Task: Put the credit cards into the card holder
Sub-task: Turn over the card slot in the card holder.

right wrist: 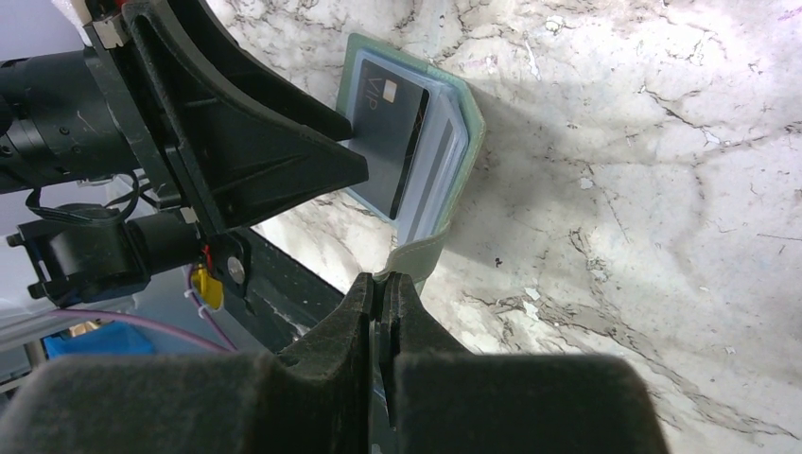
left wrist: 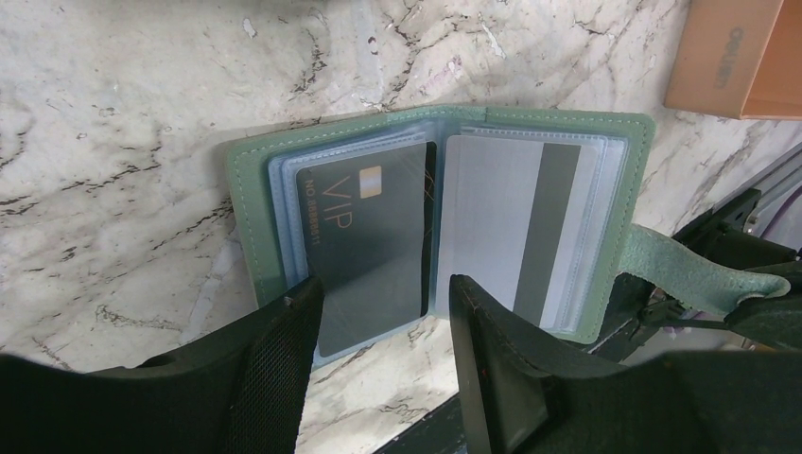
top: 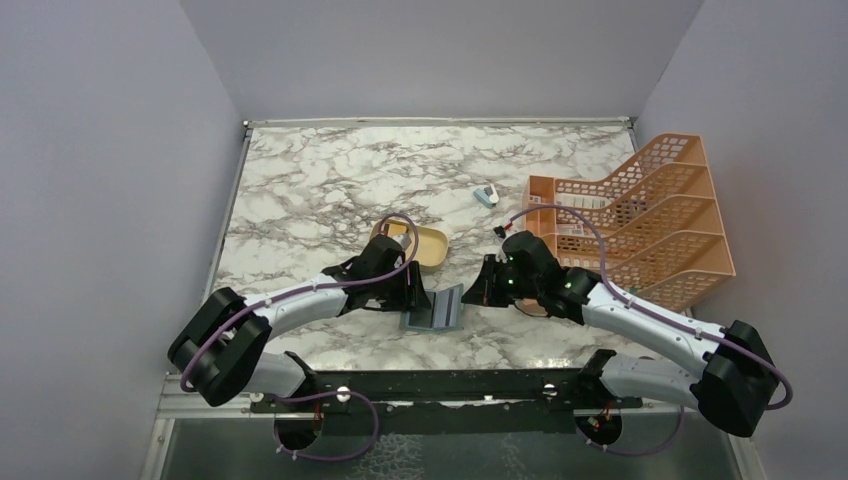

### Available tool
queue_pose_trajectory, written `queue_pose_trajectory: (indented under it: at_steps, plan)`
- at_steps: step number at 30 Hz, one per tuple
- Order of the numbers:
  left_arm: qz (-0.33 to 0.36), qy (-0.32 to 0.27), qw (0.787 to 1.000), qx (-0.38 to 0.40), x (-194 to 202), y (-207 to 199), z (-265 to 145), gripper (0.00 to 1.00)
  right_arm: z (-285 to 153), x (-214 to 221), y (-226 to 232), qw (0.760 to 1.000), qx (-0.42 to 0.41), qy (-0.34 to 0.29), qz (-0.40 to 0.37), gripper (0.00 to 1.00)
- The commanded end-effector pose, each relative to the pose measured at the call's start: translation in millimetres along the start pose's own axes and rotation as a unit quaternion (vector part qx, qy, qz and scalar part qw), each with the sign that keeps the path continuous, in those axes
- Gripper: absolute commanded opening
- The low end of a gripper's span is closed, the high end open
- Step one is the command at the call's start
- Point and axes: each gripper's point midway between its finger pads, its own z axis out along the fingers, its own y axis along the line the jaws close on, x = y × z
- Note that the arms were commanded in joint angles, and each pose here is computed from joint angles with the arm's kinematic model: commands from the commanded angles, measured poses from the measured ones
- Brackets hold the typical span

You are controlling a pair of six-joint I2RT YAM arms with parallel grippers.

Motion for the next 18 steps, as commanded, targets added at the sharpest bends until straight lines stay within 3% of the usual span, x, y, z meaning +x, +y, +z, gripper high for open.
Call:
queue_pose_trajectory:
  at_steps: [1, 18]
  plan:
    - [-0.005, 0.014, 1.000, -0.002, 7.2, 2.0, 1.2, 0.55, -2.0, -3.3, 13.4, 1.000, -0.030, -0.008, -0.002, 0.01]
    - [-0.010, -0.002, 1.000, 0.013, -0.9, -11.0, -11.6, 0.55, -0.7, -0.4, 10.0, 1.000, -0.027, -0.005, -0.003, 0.01]
